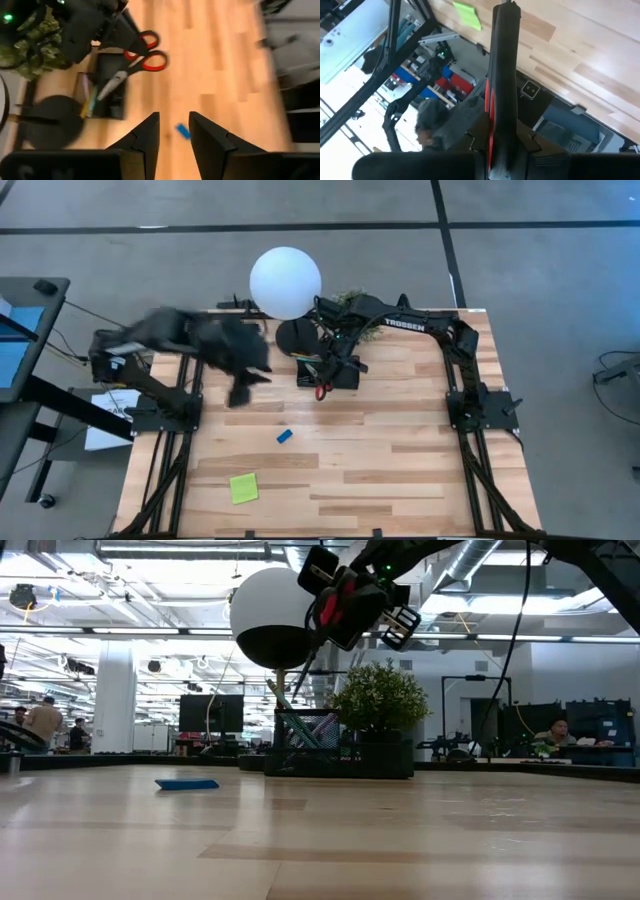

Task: Pick and place office supplies into organizer
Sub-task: Put the black scissors into the black desk organizer

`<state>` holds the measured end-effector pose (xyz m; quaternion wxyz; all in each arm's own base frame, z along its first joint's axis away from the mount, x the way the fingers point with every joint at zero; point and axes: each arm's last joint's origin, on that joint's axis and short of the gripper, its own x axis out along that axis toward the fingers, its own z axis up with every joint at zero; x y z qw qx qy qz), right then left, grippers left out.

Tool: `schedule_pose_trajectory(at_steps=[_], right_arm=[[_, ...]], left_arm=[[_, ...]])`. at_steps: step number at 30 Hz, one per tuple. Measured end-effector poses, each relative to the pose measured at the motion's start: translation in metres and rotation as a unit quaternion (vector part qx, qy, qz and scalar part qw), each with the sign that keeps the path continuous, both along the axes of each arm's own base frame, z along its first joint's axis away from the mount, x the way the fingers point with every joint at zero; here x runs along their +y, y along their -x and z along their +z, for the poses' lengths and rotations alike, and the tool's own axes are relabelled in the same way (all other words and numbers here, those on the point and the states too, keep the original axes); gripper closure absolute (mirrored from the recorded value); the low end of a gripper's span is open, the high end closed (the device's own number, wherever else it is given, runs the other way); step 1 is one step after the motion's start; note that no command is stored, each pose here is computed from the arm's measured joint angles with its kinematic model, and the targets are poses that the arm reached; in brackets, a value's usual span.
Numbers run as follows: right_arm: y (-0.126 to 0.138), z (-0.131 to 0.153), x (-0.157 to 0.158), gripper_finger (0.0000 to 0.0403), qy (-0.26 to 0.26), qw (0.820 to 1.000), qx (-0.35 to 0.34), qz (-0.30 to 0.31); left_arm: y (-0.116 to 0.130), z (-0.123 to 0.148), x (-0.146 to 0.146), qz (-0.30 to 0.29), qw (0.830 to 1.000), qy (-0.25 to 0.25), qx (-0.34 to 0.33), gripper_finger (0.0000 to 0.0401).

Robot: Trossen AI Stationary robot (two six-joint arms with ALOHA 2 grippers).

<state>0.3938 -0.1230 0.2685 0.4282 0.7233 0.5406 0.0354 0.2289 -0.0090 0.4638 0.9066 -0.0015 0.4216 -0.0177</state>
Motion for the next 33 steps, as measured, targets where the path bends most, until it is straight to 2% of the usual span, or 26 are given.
schedule_pose_trajectory(at_steps=[6,8,15,20,23,28,29,33], right_arm=[[-0.002,0.003,0.007,0.0377,-0.026,0.999,-0.027,0.021],[-0.003,0.006,0.014,0.0376,-0.030,0.998,-0.036,0.031],[-0.012,0.009,0.049,0.0377,-0.071,0.992,-0.057,0.084],[-0.021,0.013,0.070,0.0375,-0.071,0.988,-0.084,0.111],[-0.026,0.022,0.078,0.0377,-0.061,0.984,-0.112,0.124],[-0.037,0.036,0.090,0.0376,-0.038,0.974,-0.176,0.140],[-0.038,0.039,0.092,0.0376,-0.037,0.971,-0.187,0.142],[-0.041,0.043,0.095,0.0378,-0.030,0.968,-0.205,0.146]], left_arm=[[-0.035,-0.056,-0.037,0.026,0.990,-0.139,-0.017,0.0303],[-0.040,-0.067,-0.049,0.035,0.987,-0.155,-0.035,0.0303],[-0.050,-0.080,-0.083,0.088,0.977,-0.137,-0.137,0.0303],[-0.055,-0.079,-0.099,0.114,0.973,-0.079,-0.186,0.0303],[-0.057,-0.083,-0.111,0.112,0.974,-0.050,-0.192,0.0303],[-0.066,-0.082,-0.138,0.093,0.966,-0.011,-0.240,0.0303],[-0.069,-0.083,-0.142,0.091,0.964,-0.013,-0.249,0.0303],[-0.075,-0.099,-0.162,0.095,0.965,-0.072,-0.235,0.0303]])
